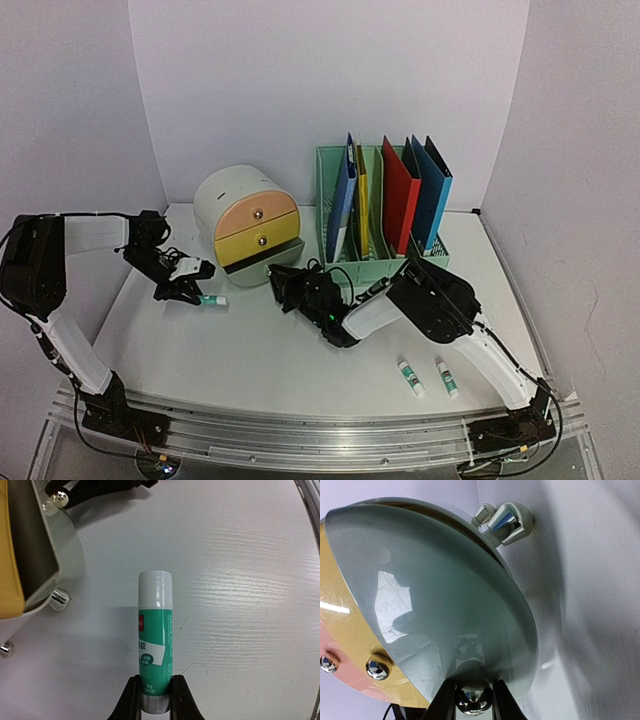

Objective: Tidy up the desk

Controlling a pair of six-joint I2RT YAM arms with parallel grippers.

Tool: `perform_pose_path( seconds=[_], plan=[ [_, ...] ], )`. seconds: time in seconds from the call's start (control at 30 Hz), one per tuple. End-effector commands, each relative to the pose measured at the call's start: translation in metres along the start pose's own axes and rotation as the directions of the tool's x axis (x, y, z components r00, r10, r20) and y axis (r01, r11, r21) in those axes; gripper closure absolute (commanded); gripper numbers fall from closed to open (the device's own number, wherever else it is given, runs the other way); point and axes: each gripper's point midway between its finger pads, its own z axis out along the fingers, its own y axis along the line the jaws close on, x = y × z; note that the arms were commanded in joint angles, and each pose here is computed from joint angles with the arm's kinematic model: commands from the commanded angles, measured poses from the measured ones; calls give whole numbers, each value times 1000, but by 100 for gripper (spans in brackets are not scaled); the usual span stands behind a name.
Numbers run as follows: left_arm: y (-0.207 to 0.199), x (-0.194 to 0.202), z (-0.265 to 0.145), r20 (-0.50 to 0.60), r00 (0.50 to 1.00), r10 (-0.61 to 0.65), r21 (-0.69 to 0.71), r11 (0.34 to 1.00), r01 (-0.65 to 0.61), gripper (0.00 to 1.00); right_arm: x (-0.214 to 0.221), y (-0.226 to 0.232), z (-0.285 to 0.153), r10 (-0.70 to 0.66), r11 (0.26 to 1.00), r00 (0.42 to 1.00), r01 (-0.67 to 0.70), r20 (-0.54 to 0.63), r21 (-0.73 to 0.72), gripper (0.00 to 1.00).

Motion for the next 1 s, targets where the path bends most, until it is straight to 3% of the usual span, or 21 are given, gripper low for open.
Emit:
perform_pose_path(
  seconds=[0.0, 0.27, 0.5, 0.73, 0.97],
  plan=[
    [9, -46, -36, 135, 991, 5, -28, 1000, -1, 100, 27, 29, -14, 39, 999, 997, -40, -70, -12, 84],
    [31, -89, -48, 217, 966, -144, -38, 987, 156, 100, 35, 20, -29, 71, 997, 995, -69, -71, 29, 83],
    [71, -121, -41, 217, 943, -250, -145, 948, 285, 100, 36, 14, -21, 73, 997, 995, -71, -69, 32, 83],
    [101, -113, -43, 197, 932, -305, -278, 894, 352, 100, 40, 6, -31, 65, 993, 994, -55, -92, 105, 85],
    [114, -108, -45, 181, 940, -291, -339, 878, 337, 100, 51, 3, -47, 71, 987, 988, -50, -137, 154, 85]
  ],
)
